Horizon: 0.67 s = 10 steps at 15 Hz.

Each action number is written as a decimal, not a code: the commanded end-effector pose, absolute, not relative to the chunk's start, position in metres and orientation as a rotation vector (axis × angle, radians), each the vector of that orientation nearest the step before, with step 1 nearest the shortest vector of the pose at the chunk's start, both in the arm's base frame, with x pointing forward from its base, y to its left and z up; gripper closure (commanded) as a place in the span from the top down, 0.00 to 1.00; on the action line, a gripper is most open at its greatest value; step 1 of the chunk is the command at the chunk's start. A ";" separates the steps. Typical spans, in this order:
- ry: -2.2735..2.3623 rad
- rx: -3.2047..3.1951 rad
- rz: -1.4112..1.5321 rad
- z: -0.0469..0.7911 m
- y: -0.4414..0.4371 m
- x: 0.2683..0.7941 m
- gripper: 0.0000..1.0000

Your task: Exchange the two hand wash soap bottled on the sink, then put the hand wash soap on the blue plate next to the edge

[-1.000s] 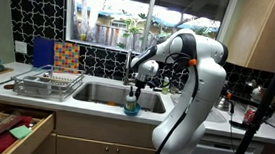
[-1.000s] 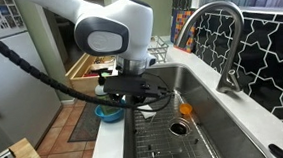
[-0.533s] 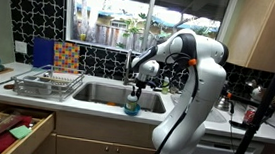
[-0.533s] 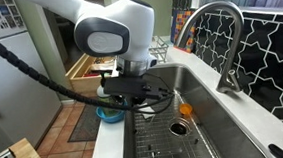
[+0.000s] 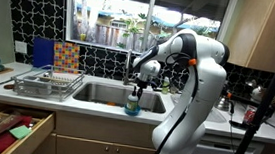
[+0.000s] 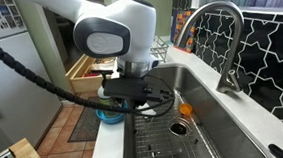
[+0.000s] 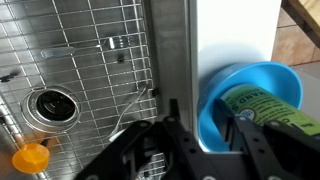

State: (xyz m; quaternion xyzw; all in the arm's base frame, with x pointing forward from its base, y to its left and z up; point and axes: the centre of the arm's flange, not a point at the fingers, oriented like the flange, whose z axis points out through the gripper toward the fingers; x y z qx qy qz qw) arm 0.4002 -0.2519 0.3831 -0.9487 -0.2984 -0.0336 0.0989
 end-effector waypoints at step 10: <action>-0.977 -2.724 -0.145 0.420 -0.275 0.353 0.92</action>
